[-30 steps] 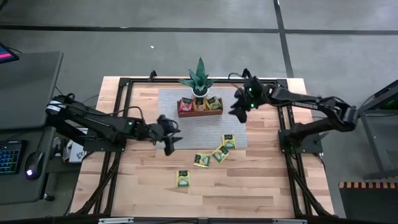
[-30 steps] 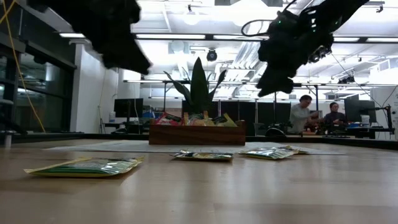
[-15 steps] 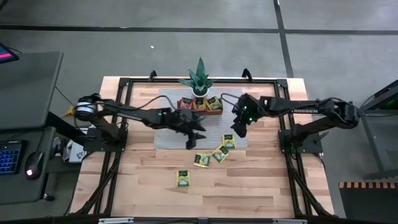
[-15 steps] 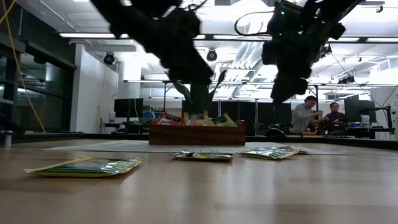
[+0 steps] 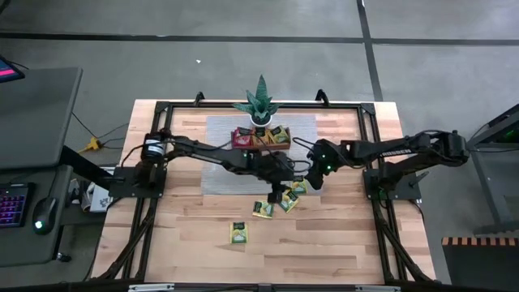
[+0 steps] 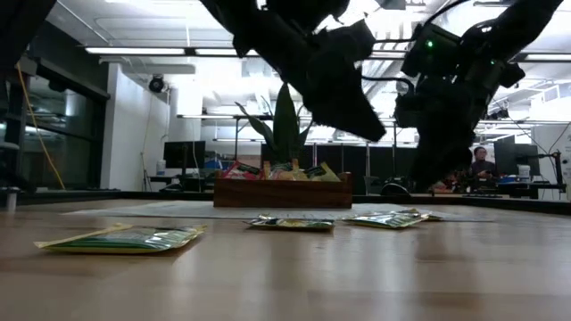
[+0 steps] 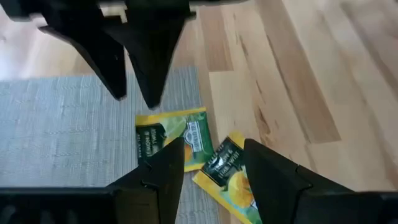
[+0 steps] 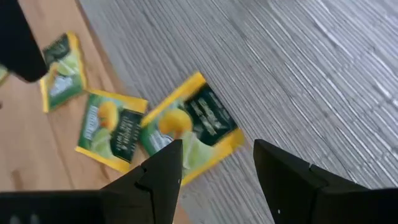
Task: Pick & Place Tea
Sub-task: Put the yellow tea bag into the right section of the wooden organizer
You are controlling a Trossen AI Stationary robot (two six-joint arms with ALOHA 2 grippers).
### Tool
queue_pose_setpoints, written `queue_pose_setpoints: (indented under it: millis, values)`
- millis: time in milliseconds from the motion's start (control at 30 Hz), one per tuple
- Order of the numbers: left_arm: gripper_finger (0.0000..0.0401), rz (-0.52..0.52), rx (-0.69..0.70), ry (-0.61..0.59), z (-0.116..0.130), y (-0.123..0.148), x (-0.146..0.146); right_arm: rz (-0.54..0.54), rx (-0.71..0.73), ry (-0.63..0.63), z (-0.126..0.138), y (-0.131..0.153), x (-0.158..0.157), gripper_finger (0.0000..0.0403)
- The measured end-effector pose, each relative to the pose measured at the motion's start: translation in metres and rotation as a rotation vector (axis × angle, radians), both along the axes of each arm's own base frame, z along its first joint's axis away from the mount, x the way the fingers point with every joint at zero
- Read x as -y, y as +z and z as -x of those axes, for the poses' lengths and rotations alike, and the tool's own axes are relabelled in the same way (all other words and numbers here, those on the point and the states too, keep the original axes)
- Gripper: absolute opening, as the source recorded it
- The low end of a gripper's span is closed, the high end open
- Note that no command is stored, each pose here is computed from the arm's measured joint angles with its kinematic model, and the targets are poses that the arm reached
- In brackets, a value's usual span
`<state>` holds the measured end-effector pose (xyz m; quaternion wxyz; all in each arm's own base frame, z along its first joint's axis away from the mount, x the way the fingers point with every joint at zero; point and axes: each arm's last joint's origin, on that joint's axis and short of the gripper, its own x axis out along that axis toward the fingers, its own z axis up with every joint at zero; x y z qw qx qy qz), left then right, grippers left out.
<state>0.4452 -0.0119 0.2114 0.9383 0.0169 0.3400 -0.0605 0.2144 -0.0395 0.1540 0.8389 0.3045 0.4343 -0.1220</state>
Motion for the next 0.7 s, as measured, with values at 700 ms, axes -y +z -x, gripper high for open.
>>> queue_pose_setpoints:
  millis: [700]
  values:
    - [0.0163, 0.360, -0.050, 0.258, -0.023, -0.033, 0.008, 0.042, 0.005, 0.017, 0.001, -0.003, 0.001, 0.0193]
